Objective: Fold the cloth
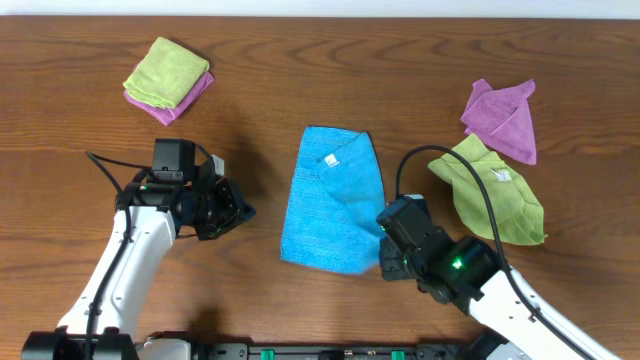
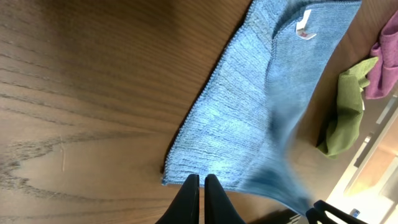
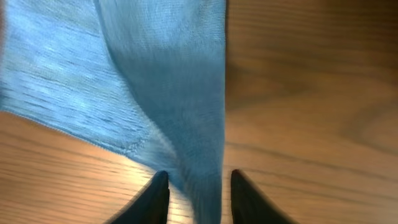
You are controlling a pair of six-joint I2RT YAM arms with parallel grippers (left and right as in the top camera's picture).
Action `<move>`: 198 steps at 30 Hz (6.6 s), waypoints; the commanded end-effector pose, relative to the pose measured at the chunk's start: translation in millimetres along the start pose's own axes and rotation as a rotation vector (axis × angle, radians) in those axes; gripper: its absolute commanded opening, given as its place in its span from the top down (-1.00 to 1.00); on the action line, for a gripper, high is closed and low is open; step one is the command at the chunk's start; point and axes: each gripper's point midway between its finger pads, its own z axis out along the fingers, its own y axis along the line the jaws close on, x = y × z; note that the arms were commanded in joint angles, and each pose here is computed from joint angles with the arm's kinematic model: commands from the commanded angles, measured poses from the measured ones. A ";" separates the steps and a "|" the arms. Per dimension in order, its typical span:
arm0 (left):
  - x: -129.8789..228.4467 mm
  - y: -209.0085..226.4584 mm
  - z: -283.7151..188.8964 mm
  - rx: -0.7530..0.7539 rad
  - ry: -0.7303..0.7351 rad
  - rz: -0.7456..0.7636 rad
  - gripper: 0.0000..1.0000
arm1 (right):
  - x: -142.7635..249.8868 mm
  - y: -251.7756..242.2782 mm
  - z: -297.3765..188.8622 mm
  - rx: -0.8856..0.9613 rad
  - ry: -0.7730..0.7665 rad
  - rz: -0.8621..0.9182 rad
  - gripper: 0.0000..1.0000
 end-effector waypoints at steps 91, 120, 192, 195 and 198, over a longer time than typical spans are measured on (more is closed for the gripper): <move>-72.3 -53.6 -71.9 0.302 -0.352 0.185 -0.90 | -223.2 -114.1 48.8 0.543 -0.514 0.078 0.06; -3.3 -12.7 27.0 0.100 0.099 0.042 -0.90 | -0.6 -37.7 -29.6 -0.279 -0.127 0.406 -0.79; 98.5 4.0 100.4 0.058 0.601 0.057 0.88 | 32.8 -54.3 74.3 -0.171 0.019 0.498 0.97; 102.5 1.0 90.0 0.065 0.604 0.101 0.88 | 25.5 -49.2 63.2 -0.199 0.001 0.467 0.97; 106.2 -1.3 74.5 0.043 0.588 0.138 0.88 | 29.5 -38.7 53.1 -0.258 0.026 0.442 0.97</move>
